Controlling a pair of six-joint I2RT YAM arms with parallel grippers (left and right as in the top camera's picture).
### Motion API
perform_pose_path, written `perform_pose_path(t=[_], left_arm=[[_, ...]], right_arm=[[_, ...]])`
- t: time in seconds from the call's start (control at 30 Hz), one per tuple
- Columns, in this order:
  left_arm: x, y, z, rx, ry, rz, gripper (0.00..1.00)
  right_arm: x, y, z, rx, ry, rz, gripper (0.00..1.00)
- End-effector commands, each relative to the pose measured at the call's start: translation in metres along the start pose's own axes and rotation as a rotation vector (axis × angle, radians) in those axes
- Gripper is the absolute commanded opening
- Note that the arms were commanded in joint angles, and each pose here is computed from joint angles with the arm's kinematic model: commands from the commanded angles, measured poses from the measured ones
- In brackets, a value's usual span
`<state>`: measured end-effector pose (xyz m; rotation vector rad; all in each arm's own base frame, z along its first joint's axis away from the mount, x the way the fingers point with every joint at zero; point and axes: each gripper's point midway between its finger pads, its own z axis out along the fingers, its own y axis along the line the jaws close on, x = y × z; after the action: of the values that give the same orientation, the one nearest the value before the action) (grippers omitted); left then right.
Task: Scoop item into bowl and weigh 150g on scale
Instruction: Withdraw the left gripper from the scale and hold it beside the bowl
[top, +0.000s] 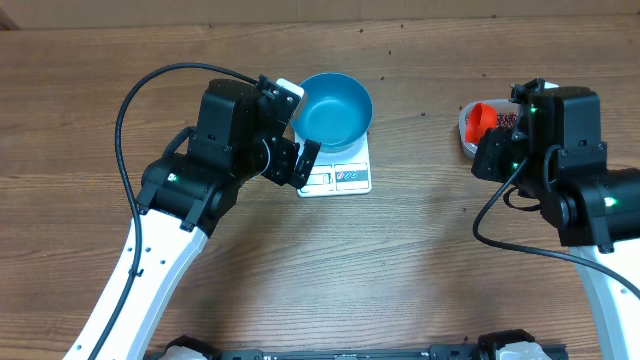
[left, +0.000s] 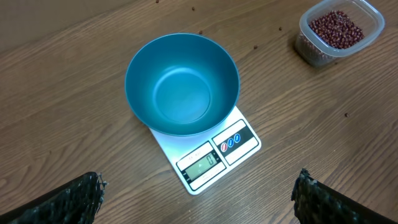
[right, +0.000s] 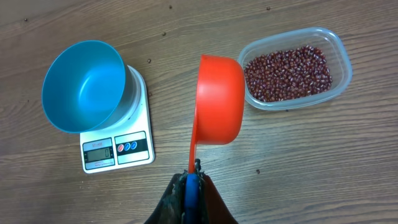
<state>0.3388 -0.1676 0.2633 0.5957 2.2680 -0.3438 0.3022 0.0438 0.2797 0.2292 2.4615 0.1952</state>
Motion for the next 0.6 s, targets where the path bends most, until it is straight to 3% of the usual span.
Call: perform_pose_path(t=[0.0, 0.57], left_arm=[[-0.0104, 0.0041, -0.0087, -0.015, -0.035, -0.015, 0.99], [-0.0097, 0.0041, -0.0087, -0.015, -0.032, -0.015, 1.00]], right_arm=[[-0.0100, -0.0008, -0.0077, 0.003, -0.040, 0.004, 0.04], [-0.0059, -0.0022, -0.0075, 0.009, -0.024, 0.003, 0.04]])
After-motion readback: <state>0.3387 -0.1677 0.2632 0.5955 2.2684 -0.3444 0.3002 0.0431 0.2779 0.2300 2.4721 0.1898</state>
